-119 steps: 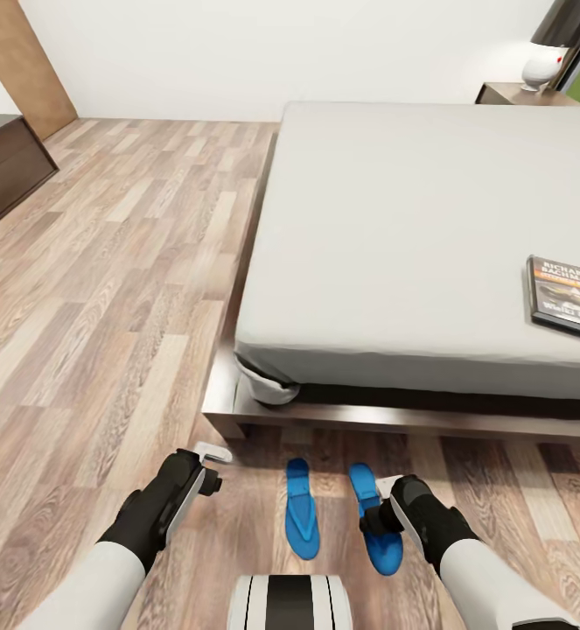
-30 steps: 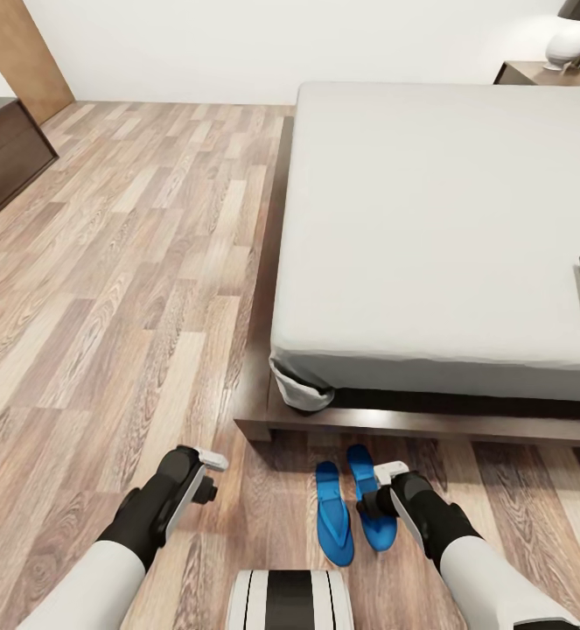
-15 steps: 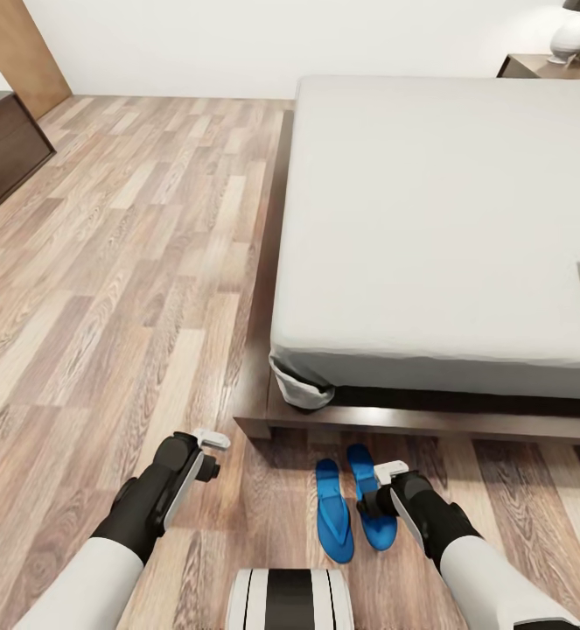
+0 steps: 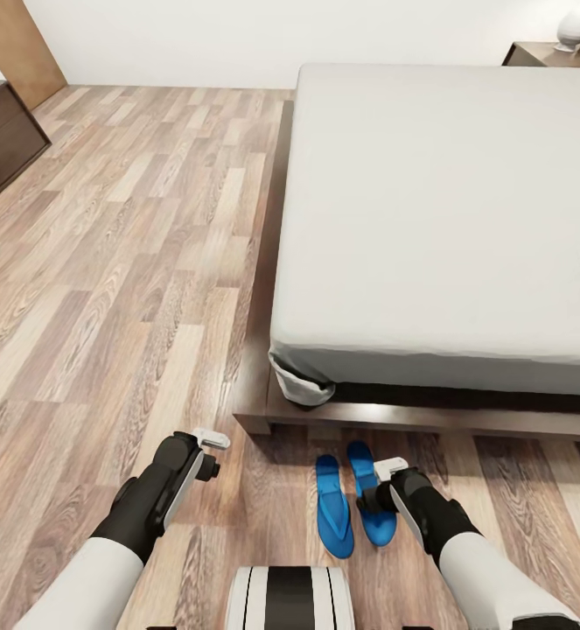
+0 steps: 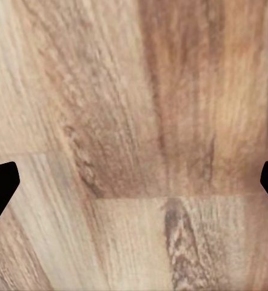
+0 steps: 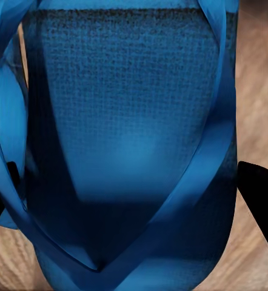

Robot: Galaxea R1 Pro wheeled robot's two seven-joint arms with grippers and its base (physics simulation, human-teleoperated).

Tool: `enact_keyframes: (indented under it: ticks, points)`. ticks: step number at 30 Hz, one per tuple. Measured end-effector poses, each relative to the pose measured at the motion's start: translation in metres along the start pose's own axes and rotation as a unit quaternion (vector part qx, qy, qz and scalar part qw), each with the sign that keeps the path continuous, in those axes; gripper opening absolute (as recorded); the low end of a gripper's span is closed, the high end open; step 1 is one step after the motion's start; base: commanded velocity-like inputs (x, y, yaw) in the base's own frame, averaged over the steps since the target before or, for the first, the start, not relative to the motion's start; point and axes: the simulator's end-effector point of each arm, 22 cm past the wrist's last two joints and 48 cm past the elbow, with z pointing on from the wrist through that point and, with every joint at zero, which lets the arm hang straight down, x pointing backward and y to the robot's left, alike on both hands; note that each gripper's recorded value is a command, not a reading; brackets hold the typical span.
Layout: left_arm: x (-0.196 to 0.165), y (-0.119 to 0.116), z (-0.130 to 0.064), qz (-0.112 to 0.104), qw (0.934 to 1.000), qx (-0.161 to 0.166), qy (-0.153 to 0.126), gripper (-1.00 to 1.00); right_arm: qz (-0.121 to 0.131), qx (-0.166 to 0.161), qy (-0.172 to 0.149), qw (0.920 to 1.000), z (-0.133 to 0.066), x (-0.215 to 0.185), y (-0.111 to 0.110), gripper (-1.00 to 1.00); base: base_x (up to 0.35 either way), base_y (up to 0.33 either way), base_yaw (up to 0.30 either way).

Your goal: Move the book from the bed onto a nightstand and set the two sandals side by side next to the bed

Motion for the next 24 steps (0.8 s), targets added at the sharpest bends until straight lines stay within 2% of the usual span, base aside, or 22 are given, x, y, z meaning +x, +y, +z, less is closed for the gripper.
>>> enact_keyframes:
  ticks: [15,24]
  points:
    - [0.014,-0.007,0.021,0.005,0.9998,0.005,0.021,1.00,-0.001,0.002,0.010,0.9999,0.016,0.001,-0.005,-1.00,0.000,0.000,0.000]
    - [0.021,-0.011,0.030,0.007,0.9995,0.007,0.031,1.00,-0.002,0.000,0.001,1.0000,0.026,0.002,-0.003,-1.00,0.000,0.000,0.000]
